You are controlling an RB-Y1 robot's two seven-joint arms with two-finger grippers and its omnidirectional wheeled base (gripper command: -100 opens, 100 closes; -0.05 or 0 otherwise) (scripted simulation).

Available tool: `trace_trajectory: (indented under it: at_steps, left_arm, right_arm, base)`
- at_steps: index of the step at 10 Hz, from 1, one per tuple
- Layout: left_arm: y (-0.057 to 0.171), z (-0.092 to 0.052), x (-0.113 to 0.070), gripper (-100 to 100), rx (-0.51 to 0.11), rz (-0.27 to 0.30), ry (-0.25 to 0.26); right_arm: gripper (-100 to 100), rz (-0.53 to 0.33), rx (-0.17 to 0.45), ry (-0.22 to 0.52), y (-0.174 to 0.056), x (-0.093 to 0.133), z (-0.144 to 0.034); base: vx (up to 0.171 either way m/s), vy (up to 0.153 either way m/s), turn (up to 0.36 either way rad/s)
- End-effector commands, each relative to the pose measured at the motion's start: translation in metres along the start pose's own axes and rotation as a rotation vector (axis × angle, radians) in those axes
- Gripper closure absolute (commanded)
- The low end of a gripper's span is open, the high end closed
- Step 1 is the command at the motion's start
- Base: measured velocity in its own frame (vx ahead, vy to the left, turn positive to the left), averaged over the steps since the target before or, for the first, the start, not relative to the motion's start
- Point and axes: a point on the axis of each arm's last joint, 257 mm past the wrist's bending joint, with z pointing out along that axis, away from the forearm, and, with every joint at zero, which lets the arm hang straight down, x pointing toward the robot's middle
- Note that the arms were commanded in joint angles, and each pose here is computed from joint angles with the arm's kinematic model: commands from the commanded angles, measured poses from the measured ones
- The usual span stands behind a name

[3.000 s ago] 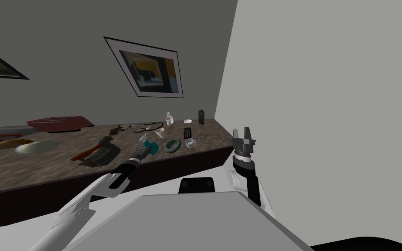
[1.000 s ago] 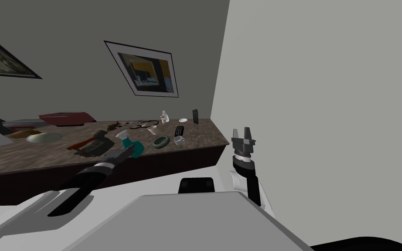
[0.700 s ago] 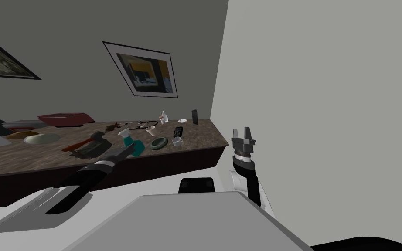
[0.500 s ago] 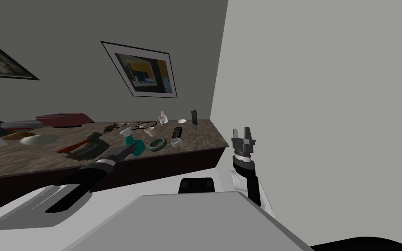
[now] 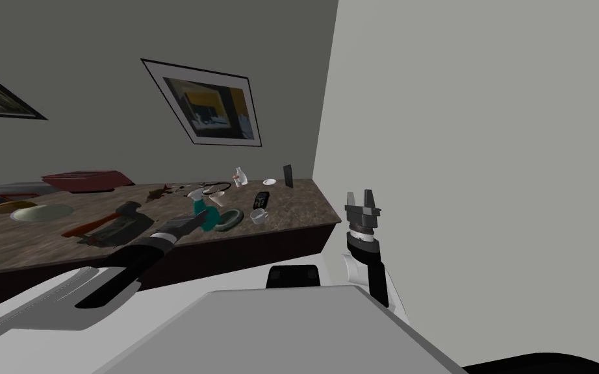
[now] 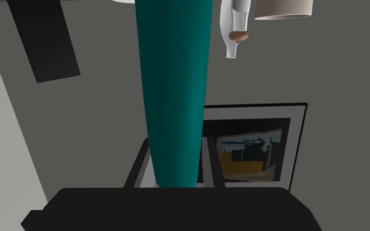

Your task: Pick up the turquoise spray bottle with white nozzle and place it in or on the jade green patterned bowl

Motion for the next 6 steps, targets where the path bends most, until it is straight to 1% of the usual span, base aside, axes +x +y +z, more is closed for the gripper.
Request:
trace_trajectory:
  at_steps: [1, 2, 3, 4, 6]
  left_arm:
    - [-0.0060, 0.0022, 0.0002, 100, 0.014, -0.012, 0.014]
    - [-0.0080, 0.0038, 0.0012, 100, 0.019, -0.018, 0.022]
    - [-0.0068, 0.0024, 0.0006, 100, 0.016, -0.012, 0.016]
    - [-0.0072, 0.0027, 0.0003, -100, 0.017, -0.014, 0.017]
    - [-0.0073, 0.0027, 0.0002, -100, 0.017, -0.014, 0.016]
  right_arm:
    - [0, 0.000, 0.000, 0.000, 0.0000, 0.0000, 0.0000]
    - [0, 0.000, 0.000, 0.000, 0.0000, 0.0000, 0.0000]
    - [0, 0.000, 0.000, 0.000, 0.0000, 0.0000, 0.0000]
    - [0, 0.000, 0.000, 0.000, 0.0000, 0.0000, 0.0000]
    - [0, 0.000, 0.000, 0.000, 0.0000, 0.0000, 0.0000]
  base:
    - [0.122, -0.020, -0.013]
    - [0.114, -0.010, -0.016]
    - [0.050, -0.003, -0.010]
    - [0.010, -0.002, -0.002]
    - [0.003, 0.000, 0.000]
